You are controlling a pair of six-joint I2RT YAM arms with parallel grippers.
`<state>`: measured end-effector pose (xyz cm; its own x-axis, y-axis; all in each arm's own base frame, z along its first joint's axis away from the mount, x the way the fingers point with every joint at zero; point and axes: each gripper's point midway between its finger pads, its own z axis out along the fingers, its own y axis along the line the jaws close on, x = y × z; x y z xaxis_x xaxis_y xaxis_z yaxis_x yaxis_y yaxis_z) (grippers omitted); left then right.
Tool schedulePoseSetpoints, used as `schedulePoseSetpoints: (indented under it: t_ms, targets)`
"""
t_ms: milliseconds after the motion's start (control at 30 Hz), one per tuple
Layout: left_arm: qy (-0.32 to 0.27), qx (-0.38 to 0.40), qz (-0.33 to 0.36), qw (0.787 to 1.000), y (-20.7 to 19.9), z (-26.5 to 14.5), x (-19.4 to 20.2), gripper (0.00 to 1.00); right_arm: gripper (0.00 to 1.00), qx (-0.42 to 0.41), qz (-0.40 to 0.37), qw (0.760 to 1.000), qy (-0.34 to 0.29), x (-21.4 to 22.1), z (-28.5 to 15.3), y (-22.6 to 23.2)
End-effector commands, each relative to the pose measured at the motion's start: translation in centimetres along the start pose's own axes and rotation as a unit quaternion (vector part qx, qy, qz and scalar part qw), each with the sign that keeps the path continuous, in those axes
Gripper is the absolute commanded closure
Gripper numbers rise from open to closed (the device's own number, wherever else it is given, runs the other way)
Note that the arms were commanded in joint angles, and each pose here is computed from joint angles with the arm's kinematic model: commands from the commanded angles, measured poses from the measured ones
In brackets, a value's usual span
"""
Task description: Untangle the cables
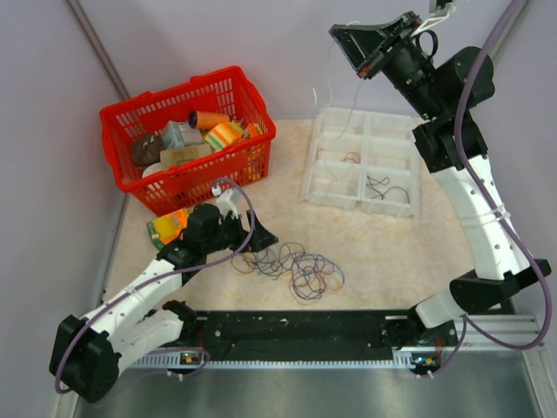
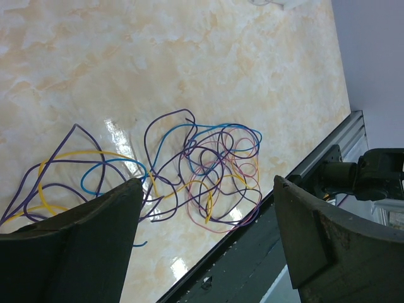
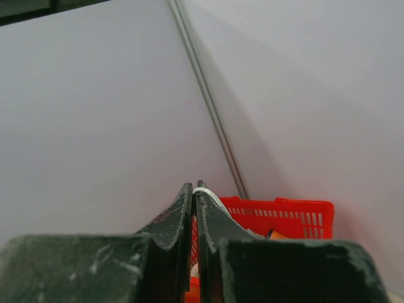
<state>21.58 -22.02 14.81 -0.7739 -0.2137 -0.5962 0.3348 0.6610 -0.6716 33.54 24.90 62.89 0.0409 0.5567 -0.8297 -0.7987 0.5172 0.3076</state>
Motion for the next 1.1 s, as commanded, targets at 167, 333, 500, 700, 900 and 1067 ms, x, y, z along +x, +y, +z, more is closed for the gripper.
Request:
schedulePoseSetpoints:
  t_ms: [167, 333, 500, 700, 900, 1067]
  targets:
    - [-0.019, 0.017, 0.005, 1.000, -0.6, 0.0, -0.7, 0.12, 1.00, -0.054, 0.028, 0.998, -0.025, -2.5, -1.2, 3.3]
    - [-0.017, 0.017, 0.003, 1.000, -0.5, -0.1, -0.4, 0.12, 1.00, -0.021, 0.035, 0.999, -0.005, 0.8, -1.2, 0.7]
    - [-0.014, 0.017, 0.004, 1.000, -0.4, -0.1, -0.2, 0.12, 1.00, 0.025, 0.030, 0.999, 0.026, 5.2, -2.0, -2.7]
    - [-0.013, 0.017, 0.002, 1.000, -0.3, 0.0, -0.2, 0.12, 1.00, 0.043, 0.039, 0.997, 0.052, 7.8, -2.7, -4.0]
    - [-0.015, 0.020, -0.001, 1.000, -0.5, 0.1, -0.3, 0.12, 1.00, -0.004, 0.055, 0.998, 0.026, 4.2, -2.3, -0.2]
    - [-0.016, 0.023, 0.000, 1.000, -0.7, 0.0, -0.4, 0.12, 1.00, -0.091, 0.104, 0.990, -0.001, 0.2, -1.4, 4.3]
